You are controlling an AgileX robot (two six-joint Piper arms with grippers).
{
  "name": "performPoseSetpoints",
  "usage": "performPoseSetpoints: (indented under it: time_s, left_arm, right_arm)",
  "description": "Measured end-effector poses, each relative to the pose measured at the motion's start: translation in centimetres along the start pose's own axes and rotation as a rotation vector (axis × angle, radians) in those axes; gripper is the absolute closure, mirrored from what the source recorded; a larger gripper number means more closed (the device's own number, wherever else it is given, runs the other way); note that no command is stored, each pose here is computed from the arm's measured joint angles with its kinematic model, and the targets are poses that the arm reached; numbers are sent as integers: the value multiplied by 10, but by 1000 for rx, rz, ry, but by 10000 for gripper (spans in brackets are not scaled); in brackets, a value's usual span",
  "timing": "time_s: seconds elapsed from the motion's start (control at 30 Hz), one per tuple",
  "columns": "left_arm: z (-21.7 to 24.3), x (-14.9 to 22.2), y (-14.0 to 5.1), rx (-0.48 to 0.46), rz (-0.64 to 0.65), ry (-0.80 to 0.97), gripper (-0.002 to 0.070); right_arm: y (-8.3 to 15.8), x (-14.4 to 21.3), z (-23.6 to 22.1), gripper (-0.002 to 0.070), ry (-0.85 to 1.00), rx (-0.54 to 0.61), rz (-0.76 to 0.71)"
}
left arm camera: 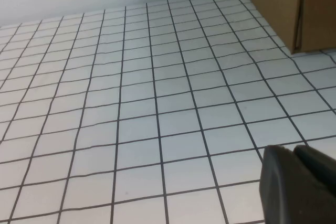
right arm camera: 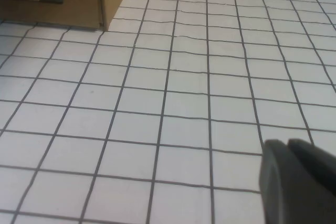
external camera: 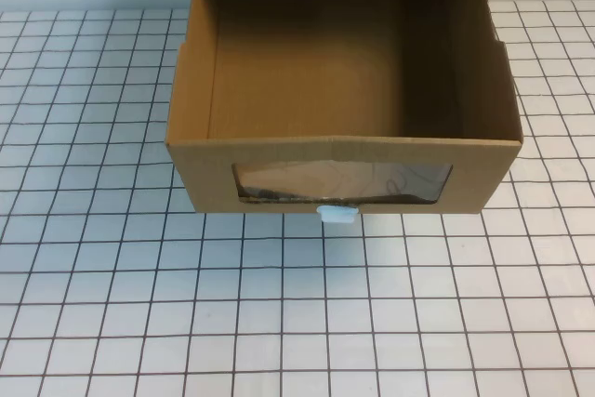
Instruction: Close the shoe box
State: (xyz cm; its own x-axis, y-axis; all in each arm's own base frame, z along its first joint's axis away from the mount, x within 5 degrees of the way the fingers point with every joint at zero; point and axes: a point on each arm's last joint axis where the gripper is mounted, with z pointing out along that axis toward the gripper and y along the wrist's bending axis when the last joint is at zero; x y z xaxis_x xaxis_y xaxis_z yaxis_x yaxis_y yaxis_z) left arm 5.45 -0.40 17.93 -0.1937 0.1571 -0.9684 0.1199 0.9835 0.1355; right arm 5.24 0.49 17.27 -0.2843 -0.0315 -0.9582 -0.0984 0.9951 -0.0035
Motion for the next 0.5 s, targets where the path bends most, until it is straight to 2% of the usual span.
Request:
performPoseSetpoints:
  time_s: [0.5]
  left_arm:
    - [0, 5, 0, 1, 2, 56, 677]
  right_arm:
    - [0, 0, 0, 691, 0, -1, 2]
